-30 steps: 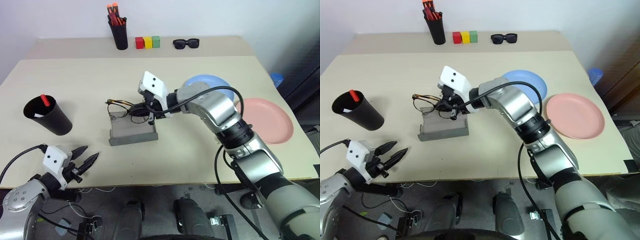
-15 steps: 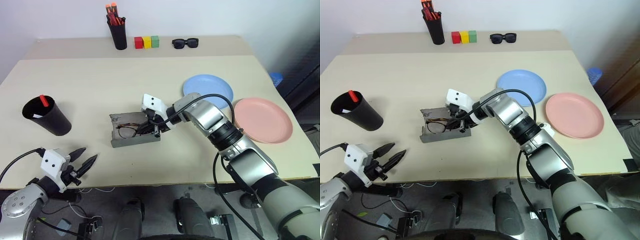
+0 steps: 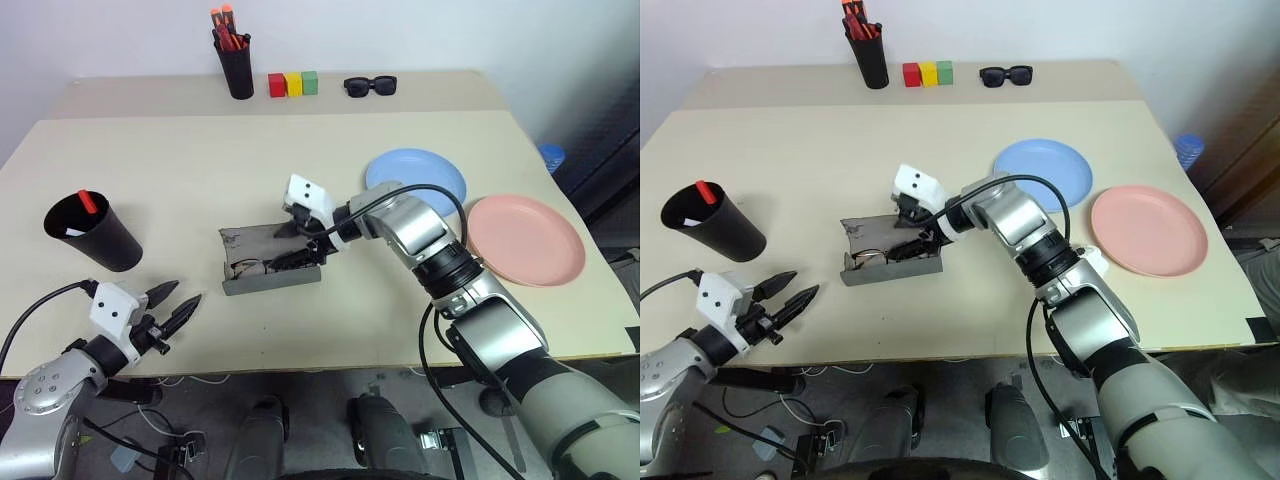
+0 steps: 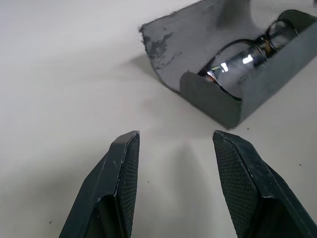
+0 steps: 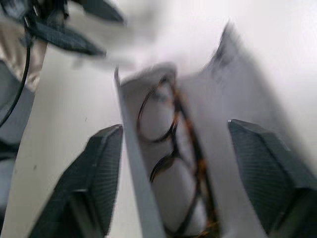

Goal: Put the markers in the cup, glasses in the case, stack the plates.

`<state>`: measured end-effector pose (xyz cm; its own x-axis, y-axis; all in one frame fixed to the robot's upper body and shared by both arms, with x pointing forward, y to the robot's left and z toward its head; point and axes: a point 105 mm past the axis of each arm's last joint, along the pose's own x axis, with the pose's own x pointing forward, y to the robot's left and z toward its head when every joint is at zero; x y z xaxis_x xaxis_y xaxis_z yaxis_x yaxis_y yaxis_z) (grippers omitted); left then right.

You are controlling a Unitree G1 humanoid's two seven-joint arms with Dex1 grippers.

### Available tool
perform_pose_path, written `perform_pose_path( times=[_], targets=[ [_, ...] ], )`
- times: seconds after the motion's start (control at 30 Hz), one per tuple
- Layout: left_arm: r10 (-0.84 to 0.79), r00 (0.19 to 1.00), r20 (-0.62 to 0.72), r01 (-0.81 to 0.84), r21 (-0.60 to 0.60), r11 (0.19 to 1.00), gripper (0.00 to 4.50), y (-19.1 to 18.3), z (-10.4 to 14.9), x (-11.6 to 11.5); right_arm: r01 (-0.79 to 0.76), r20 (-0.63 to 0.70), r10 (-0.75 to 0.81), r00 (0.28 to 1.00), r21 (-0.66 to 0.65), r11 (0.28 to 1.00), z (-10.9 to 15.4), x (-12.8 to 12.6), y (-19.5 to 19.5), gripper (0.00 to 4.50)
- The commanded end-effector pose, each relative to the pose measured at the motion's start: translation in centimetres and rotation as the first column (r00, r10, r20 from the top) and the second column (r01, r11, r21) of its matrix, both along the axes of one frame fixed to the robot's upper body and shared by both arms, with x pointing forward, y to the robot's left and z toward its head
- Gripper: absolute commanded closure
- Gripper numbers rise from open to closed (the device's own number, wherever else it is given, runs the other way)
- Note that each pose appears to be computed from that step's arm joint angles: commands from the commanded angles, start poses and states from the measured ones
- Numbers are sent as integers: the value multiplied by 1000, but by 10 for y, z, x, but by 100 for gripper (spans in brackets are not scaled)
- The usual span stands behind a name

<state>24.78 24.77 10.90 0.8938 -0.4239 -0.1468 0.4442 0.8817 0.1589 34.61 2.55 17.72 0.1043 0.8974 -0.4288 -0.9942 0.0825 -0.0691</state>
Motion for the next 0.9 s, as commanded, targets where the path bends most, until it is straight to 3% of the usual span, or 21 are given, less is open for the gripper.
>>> perform_pose_path(
  times=[0.03, 0.17, 0.37, 0.53, 0.7, 0.9],
  targets=[
    [21, 1000, 3, -20, -86, 996, 268, -15, 24, 22, -18, 203, -7, 979, 123, 992, 37, -5, -8, 102],
    [61, 998, 4, -61, -57, 997, 448, -33, 42, 59, -27, 405, -88, 910, 269, 963, 49, -21, -30, 102],
    [101, 995, 11, -101, -59, 993, 448, -60, 68, 106, 43, 413, -187, 891, 334, 942, 38, -42, -62, 102],
    [153, 979, -132, -152, 16, 988, 448, -85, 71, 145, 161, 372, -284, 884, 328, 931, 18, -53, -97, 102],
    [114, 964, -238, -111, 27, 993, 448, -98, 71, 152, 202, 403, -342, 849, 351, 914, 18, -68, -117, 102],
    [14, 951, -310, -11, 14, 1000, 448, -104, 65, 140, 265, 423, -398, 814, 339, 903, 17, -64, -128, 102]
  ],
)
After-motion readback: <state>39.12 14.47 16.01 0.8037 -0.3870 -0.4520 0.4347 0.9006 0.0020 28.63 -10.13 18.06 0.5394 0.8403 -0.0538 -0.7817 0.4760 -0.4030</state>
